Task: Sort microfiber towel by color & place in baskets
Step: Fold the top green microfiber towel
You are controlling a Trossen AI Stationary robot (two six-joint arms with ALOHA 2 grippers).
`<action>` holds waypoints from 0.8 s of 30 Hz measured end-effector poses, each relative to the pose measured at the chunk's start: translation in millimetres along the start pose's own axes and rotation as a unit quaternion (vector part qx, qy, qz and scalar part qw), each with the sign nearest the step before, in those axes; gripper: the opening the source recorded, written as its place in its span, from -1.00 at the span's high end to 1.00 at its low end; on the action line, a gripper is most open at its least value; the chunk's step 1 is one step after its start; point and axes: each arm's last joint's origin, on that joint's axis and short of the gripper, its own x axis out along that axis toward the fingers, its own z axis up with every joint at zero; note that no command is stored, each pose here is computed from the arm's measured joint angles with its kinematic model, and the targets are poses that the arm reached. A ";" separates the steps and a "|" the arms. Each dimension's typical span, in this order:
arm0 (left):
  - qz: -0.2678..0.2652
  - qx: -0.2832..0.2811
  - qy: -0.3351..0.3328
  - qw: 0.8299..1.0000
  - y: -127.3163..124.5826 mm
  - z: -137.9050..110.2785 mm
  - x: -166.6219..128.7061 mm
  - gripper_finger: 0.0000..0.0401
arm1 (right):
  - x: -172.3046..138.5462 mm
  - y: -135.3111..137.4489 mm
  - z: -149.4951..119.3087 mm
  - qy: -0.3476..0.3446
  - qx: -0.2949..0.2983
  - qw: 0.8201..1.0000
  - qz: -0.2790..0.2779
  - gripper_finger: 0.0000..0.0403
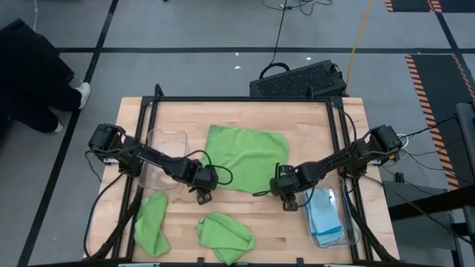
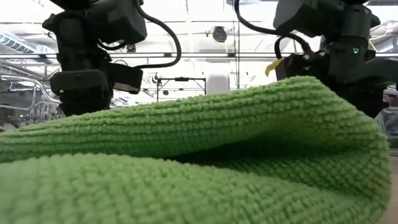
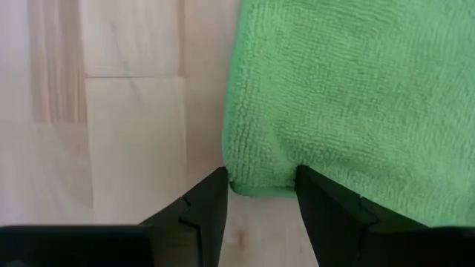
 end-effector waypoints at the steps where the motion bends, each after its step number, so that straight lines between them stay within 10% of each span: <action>1: 0.001 -0.003 -0.001 1.000 -0.9 -0.6 0.0 -0.11 | 0.1 0.1 0.5 -0.004 -0.004 1.000 -0.002 0.24; 24: -0.054 0.006 -0.051 0.997 -15.2 5.4 -0.2 -0.11 | -6.4 31.1 -5.4 -0.095 -0.104 0.990 -0.010 0.24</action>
